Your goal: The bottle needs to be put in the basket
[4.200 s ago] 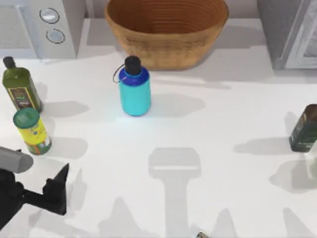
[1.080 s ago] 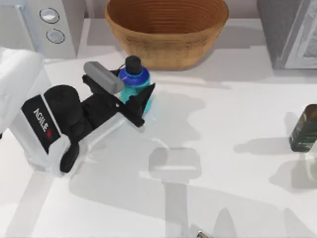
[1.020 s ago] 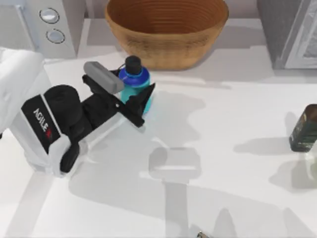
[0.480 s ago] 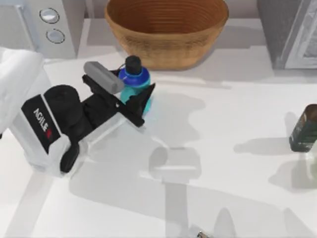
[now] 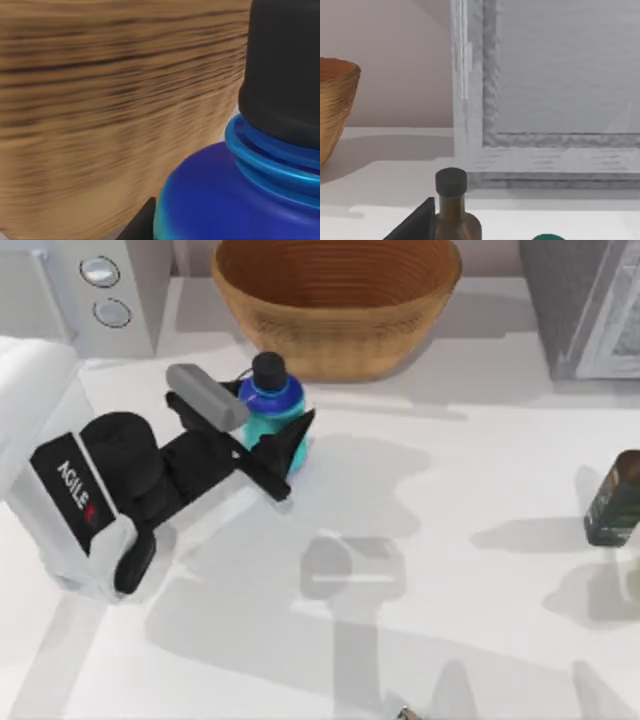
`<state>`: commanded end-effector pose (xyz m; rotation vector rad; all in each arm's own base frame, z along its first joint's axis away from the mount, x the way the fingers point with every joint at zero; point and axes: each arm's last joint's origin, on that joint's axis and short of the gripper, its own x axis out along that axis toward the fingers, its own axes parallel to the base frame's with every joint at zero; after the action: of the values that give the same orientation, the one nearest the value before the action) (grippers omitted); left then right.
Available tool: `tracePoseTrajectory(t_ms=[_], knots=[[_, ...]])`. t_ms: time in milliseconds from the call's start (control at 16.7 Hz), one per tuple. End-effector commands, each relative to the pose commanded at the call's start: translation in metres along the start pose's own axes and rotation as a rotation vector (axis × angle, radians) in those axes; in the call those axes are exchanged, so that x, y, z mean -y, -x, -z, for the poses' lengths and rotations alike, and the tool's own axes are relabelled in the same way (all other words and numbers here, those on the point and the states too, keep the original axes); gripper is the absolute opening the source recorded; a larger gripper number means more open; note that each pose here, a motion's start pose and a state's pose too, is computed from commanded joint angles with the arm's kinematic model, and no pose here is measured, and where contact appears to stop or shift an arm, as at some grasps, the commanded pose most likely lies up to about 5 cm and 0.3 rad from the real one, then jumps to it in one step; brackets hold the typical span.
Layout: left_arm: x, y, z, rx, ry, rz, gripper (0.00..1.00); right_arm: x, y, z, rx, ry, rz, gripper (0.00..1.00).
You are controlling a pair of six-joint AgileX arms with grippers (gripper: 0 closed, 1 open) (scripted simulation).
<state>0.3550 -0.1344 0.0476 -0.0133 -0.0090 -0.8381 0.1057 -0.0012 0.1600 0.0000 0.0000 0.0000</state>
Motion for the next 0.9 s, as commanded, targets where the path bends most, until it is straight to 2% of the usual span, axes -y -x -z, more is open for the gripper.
tracePoseTrajectory(t_ms=[360,540,900], knots=[[0.004,0.043,-0.065,0.073,-0.051,0.002,0.00,0.000,0.000,0.000,0.000,0.000,0.000,1.00],[-0.002,0.066,-0.077,0.076,-0.062,-0.017,0.00,0.000,0.000,0.000,0.000,0.000,0.000,1.00],[-0.006,0.109,-0.086,0.029,-0.043,-0.009,0.00,0.000,0.000,0.000,0.000,0.000,0.000,1.00]])
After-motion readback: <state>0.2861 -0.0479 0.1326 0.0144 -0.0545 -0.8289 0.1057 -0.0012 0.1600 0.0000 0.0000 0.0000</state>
